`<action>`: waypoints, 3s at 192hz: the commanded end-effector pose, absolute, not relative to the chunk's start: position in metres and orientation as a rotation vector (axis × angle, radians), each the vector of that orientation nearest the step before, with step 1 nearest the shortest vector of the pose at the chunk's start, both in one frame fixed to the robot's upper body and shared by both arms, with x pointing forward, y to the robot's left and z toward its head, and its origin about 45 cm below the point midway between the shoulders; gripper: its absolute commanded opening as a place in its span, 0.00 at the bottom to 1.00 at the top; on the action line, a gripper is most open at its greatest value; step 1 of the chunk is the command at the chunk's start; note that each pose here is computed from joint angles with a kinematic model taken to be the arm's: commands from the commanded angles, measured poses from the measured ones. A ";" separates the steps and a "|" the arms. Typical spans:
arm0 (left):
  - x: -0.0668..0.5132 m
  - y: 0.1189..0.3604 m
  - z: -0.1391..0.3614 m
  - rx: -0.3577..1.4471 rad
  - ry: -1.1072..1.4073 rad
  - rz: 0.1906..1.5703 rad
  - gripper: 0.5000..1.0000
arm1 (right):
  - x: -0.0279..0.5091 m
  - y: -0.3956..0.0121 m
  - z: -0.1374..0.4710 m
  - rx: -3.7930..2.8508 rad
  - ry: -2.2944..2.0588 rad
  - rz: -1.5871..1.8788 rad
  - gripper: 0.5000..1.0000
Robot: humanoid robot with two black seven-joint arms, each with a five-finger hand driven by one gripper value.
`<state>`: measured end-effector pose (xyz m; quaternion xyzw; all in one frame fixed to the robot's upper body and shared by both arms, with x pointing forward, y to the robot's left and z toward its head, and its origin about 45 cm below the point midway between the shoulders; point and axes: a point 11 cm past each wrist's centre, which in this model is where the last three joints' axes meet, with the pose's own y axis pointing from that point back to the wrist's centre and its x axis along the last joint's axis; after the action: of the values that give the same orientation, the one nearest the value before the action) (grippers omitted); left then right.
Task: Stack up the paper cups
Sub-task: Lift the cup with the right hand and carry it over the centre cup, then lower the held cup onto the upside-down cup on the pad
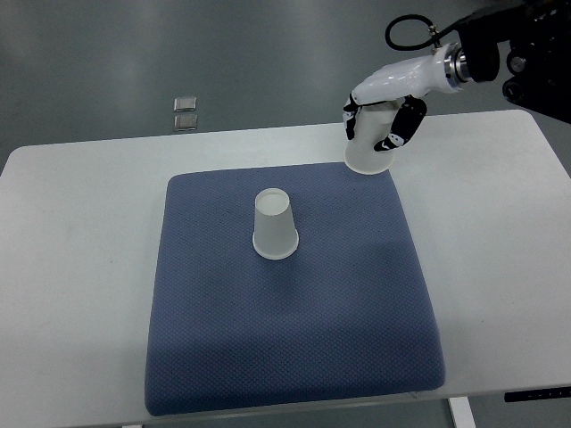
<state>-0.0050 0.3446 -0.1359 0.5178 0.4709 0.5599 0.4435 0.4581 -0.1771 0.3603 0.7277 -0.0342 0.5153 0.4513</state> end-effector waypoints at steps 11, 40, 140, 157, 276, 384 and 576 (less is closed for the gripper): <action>-0.005 0.344 -0.136 1.284 1.169 1.388 1.00 | 0.449 -0.133 0.368 1.815 0.022 1.311 0.27; -0.005 0.344 -0.136 1.283 1.167 1.388 1.00 | 0.439 -0.098 0.362 1.829 0.109 1.341 0.27; -0.005 0.344 -0.136 1.284 1.169 1.388 1.00 | 0.424 -0.060 0.358 1.871 0.188 1.351 0.27; -0.005 0.344 -0.136 1.284 1.169 1.388 1.00 | 0.424 -0.059 0.356 1.871 0.193 1.350 0.27; -0.005 0.344 -0.136 1.283 1.167 1.388 1.00 | 0.427 -0.054 0.341 1.885 0.186 1.326 0.28; -0.005 0.344 -0.136 1.284 1.169 1.388 1.00 | 0.429 -0.057 0.332 1.893 0.171 1.310 0.28; -0.005 0.344 -0.136 1.283 1.167 1.388 1.00 | 0.429 -0.056 0.331 1.913 0.162 1.303 0.29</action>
<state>-0.0050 0.3446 -0.1359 0.5178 0.4708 0.5599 0.4435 0.4287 -0.0552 0.3327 0.7556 0.0642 0.5156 0.3988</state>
